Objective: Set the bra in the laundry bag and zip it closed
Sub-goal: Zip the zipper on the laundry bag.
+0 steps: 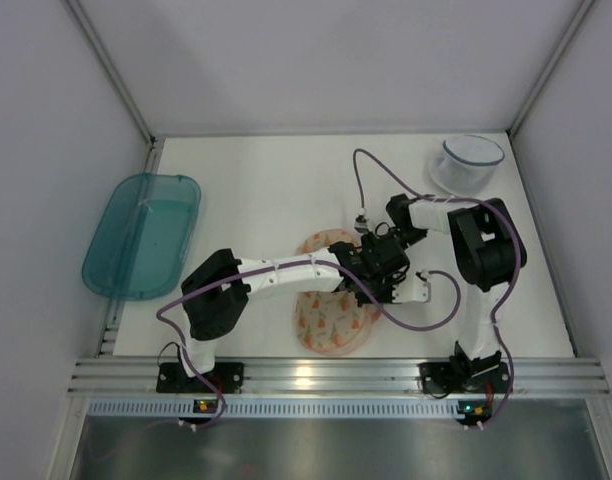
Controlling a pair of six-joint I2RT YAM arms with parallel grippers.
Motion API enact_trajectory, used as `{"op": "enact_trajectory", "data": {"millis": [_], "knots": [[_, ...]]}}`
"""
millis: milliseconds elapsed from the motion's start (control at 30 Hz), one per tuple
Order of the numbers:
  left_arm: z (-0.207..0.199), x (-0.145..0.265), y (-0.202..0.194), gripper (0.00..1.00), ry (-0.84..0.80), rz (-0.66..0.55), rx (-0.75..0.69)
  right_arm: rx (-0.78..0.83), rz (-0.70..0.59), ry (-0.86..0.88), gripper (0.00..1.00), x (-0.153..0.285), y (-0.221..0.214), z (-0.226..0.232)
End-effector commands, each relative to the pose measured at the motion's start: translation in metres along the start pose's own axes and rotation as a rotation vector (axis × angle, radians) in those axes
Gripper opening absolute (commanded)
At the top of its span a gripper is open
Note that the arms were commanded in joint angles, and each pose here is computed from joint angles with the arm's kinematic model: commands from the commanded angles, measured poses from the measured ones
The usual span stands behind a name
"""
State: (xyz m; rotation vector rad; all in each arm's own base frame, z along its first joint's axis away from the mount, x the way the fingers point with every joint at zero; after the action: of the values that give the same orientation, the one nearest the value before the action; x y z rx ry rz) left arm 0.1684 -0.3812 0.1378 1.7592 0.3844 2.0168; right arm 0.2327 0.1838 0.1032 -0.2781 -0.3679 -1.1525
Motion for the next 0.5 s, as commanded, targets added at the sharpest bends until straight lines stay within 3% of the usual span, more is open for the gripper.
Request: {"op": "enact_trajectory", "data": {"millis": [0, 400, 433, 467], "knots": [[-0.001, 0.010, 0.016, 0.00, -0.015, -0.077, -0.011, 0.045, -0.017, 0.016, 0.00, -0.003, 0.008, 0.000], [-0.099, 0.004, -0.025, 0.00, -0.235, 0.016, -0.094, 0.098, -0.139, -0.043, 0.00, 0.016, 0.070, 0.002], [-0.099, 0.005, -0.024, 0.00, -0.230, 0.016, -0.087, 0.100, -0.141, -0.043, 0.07, 0.017, 0.071, 0.004], [-0.094, 0.004, -0.023, 0.00, -0.199, 0.022, -0.079, 0.098, -0.137, -0.044, 0.40, 0.017, 0.070, 0.005]]}}
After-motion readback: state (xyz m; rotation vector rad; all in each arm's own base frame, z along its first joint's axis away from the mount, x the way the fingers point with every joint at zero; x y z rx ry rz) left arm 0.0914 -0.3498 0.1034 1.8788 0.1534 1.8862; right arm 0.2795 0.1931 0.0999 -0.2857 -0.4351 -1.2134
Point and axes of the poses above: each gripper's point midway between its finger pads, its own x axis back along the fingers, its own z axis along the line the jaws close on, y = z × x, the point moved 7 cm from there along x, back along the fingers, and after that the axes turned 1 degree about x, right-handed, at the moved point
